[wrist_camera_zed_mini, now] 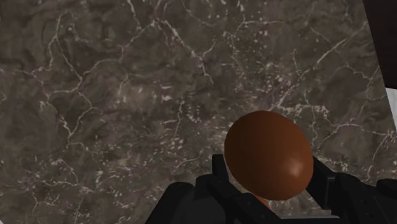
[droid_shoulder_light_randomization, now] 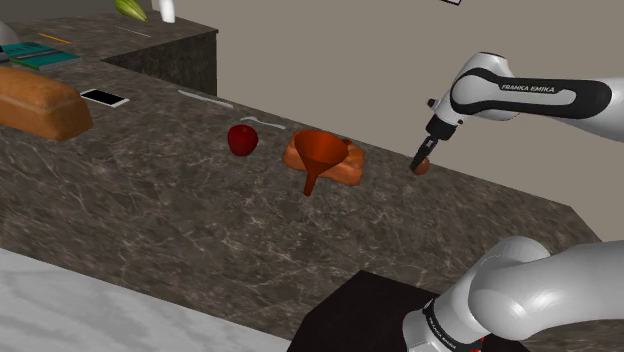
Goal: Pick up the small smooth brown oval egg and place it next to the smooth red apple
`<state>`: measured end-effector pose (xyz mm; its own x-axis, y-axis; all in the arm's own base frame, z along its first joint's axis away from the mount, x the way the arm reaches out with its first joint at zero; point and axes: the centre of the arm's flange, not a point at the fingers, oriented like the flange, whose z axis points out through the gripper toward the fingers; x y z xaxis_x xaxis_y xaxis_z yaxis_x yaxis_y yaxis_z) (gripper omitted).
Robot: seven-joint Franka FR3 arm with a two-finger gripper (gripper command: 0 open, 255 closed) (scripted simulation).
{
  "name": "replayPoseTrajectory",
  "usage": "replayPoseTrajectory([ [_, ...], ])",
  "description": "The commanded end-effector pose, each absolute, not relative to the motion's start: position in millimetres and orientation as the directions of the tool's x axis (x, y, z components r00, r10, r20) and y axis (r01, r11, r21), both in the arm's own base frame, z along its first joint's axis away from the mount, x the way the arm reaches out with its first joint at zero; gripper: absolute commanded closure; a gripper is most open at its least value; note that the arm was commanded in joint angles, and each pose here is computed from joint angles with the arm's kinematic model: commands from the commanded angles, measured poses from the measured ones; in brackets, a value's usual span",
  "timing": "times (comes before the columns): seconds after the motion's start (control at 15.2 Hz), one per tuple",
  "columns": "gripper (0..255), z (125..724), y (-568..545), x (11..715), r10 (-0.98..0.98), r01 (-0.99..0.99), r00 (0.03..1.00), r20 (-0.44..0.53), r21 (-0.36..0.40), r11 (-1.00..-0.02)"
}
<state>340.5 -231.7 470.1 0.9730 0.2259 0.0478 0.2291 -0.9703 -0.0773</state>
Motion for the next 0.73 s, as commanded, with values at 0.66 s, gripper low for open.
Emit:
replayPoseTrajectory([
  [0.66,255,512,-202,366,0.226,0.229,0.973,0.048,-0.077,-0.97],
])
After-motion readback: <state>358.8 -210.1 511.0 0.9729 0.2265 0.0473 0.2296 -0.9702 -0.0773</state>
